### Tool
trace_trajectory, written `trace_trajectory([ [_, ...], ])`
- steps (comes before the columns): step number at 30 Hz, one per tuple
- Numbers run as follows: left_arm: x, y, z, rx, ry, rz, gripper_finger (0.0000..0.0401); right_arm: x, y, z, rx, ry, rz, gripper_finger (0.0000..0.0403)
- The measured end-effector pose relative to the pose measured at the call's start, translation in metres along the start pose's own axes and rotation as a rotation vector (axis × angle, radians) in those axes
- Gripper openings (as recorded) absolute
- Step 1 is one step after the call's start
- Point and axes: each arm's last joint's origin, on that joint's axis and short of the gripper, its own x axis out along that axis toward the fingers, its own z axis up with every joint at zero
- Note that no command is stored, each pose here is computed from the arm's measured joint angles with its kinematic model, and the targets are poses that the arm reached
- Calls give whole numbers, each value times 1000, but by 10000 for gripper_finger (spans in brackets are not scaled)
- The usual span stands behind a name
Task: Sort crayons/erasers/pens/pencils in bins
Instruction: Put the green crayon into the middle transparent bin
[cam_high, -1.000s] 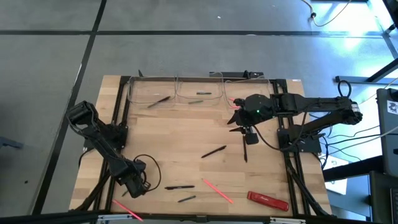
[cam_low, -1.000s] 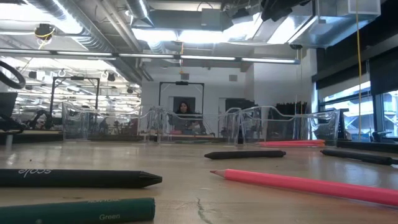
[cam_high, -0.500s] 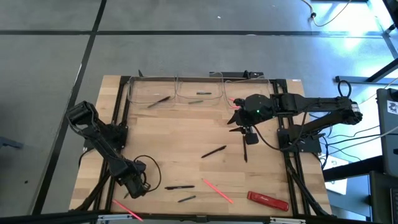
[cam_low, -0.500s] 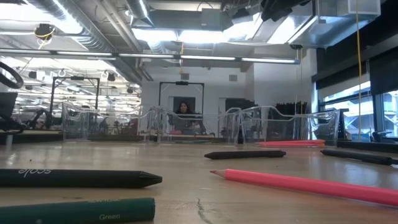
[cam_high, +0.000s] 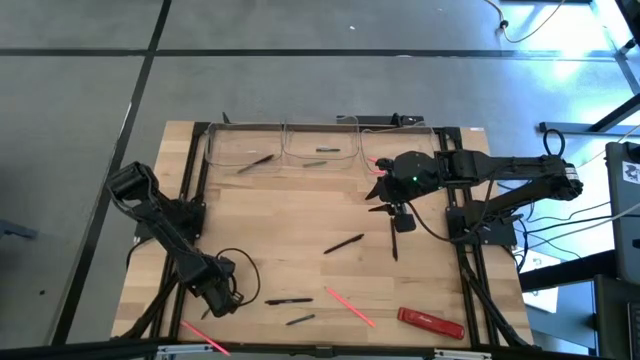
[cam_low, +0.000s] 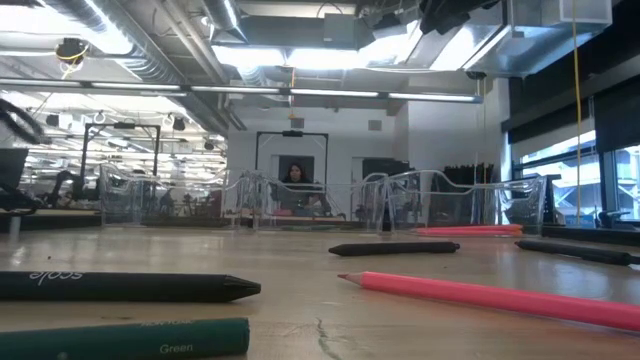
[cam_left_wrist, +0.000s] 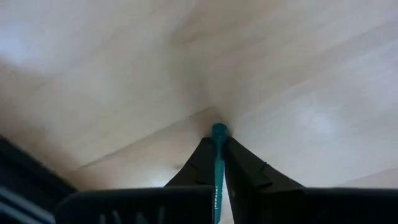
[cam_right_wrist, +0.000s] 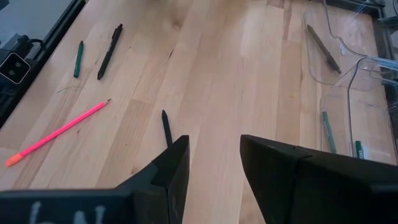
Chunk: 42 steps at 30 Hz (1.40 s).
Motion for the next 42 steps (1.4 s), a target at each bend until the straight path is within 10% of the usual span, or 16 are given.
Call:
trace_trajectory([
  [22,-67,-12,63,112,-360,-324,6,0,0,0,2,0,0,145],
  [35,-135,4,168,362,-710,-398,6,0,0,0,3,0,0,145],
  [42,-182,20,240,517,-1015,-261,6,0,-2,1,61,-10,-26,145],
])
